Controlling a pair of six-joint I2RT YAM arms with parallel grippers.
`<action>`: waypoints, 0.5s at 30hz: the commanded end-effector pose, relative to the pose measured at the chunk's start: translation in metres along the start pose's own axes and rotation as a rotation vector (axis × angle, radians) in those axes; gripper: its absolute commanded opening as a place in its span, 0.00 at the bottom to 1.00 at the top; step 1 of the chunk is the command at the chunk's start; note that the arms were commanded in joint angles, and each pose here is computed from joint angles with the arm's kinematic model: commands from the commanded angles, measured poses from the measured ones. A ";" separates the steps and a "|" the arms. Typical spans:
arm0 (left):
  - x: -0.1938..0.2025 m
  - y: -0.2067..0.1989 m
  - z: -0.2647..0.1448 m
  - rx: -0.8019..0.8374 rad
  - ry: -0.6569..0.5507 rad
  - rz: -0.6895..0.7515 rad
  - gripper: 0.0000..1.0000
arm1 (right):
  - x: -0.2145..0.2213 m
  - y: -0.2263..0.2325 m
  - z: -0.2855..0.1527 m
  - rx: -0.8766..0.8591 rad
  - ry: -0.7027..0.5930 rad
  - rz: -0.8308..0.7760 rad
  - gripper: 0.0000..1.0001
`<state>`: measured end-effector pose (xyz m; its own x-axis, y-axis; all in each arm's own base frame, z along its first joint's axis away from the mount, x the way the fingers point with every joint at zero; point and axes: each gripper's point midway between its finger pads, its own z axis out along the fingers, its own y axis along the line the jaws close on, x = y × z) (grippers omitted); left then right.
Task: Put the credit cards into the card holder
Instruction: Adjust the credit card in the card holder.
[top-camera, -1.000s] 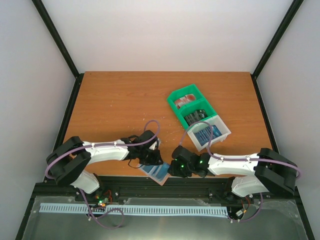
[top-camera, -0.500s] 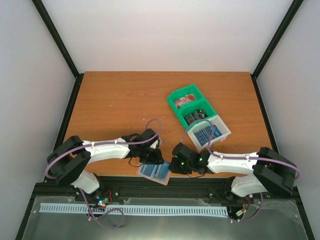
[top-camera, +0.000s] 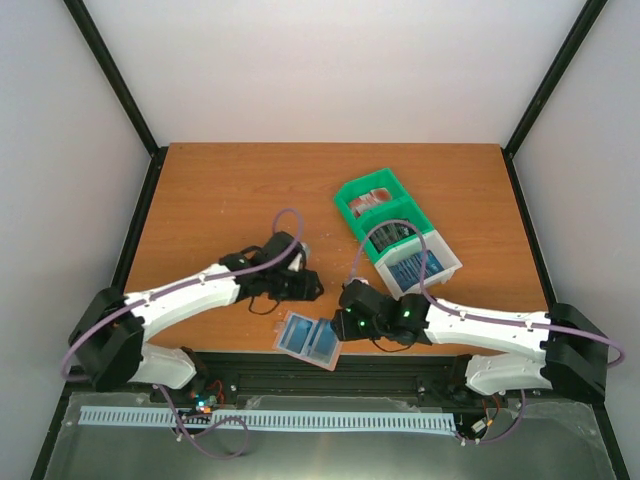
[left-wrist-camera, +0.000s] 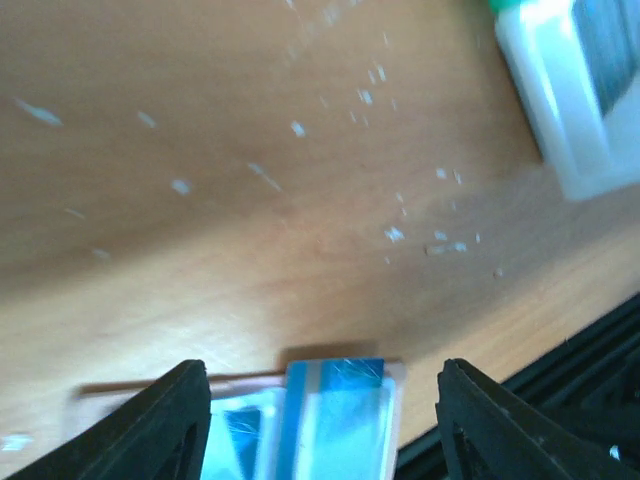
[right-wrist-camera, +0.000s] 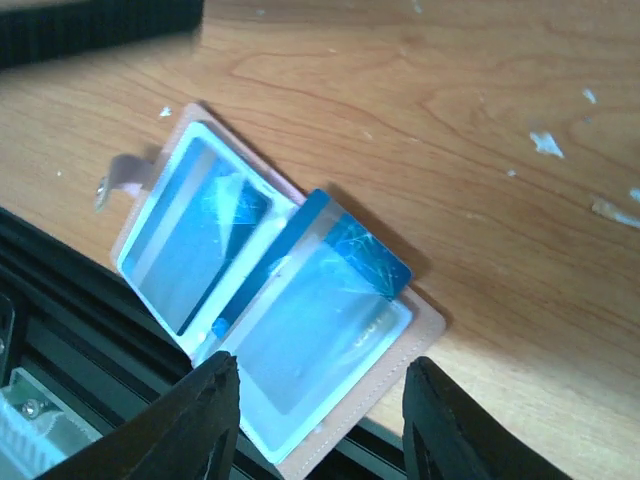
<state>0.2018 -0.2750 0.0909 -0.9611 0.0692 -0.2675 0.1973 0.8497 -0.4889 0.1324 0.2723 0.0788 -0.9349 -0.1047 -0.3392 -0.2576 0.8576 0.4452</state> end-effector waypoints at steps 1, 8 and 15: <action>-0.042 0.022 -0.043 -0.030 -0.155 -0.061 0.67 | -0.001 0.003 -0.011 0.140 -0.051 -0.154 0.47; -0.074 0.059 -0.084 -0.008 -0.278 -0.150 0.75 | 0.024 0.038 0.015 0.308 -0.033 -0.512 0.62; -0.068 0.076 -0.083 0.028 -0.257 -0.191 0.76 | 0.046 0.052 0.050 0.390 0.043 -0.718 0.63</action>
<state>0.2750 -0.1725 0.1449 -0.8842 -0.2606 -0.3877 -0.0032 0.8333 -0.5528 0.0825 0.3422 0.0512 -0.6561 -0.6278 -0.4188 -0.6639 0.7440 -0.0751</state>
